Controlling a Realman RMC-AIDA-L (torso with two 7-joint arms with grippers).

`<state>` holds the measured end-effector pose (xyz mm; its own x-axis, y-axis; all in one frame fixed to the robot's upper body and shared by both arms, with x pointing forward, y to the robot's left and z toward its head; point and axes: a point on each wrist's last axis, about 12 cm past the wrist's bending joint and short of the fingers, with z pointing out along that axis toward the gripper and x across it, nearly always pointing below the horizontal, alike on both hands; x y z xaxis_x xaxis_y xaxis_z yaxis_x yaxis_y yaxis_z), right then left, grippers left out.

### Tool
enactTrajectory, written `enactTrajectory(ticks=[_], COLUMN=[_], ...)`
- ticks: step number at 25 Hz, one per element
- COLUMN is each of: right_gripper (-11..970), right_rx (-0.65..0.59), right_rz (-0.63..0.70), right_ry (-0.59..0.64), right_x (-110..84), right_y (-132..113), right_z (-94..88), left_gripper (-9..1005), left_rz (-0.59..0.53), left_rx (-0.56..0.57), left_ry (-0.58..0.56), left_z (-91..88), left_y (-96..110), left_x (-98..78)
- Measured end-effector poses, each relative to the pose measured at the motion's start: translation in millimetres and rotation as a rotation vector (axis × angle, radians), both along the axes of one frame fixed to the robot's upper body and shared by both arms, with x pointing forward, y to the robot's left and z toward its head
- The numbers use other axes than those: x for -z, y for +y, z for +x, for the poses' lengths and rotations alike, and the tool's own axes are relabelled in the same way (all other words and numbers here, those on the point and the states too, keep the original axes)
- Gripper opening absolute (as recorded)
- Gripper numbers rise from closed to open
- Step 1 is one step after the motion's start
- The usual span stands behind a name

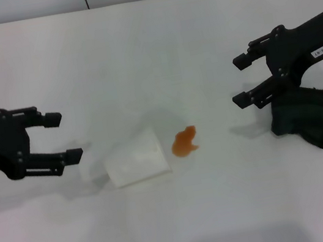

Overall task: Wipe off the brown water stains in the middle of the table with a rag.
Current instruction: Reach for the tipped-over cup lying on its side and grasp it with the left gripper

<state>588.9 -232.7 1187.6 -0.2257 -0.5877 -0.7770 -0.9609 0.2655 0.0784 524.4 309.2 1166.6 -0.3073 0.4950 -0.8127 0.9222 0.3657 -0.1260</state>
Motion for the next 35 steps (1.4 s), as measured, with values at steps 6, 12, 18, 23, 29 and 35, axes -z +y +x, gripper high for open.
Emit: enactTrajectory(ticks=[6,12,18,23,29,35], right_gripper=[857,857,857,857,857,857], right_rx=[-0.007,-0.014,-0.027,-0.044,-0.059,-0.071], right_rz=[-0.001,-0.003,0.002,-0.002,-0.007,-0.012], right_ry=[-0.008,-0.015,-0.023,-0.037,-0.048,-0.047], right_x=[0.3,0.0,-2.2,-5.7,-8.3,-7.8], right_y=[-0.3,0.5,4.2,10.4,16.8,20.3], right_z=[-0.1,0.1,1.1,3.7,6.5,6.4], left_gripper=[867,869,871,870,871,870], left_rz=[0.110,0.249,0.364,0.416,0.429,0.432], left_rx=[0.054,0.093,0.137,0.157,0.175,0.174], left_ry=[0.073,0.116,0.141,0.152,0.165,0.172], left_z=[19.2,43.3,54.1,56.4,59.0,62.6], left_y=[-9.6,-32.2,-60.0,-78.9,-92.8,-99.9], left_x=[-25.0,-45.3,-39.8,-23.8,-9.4,0.5])
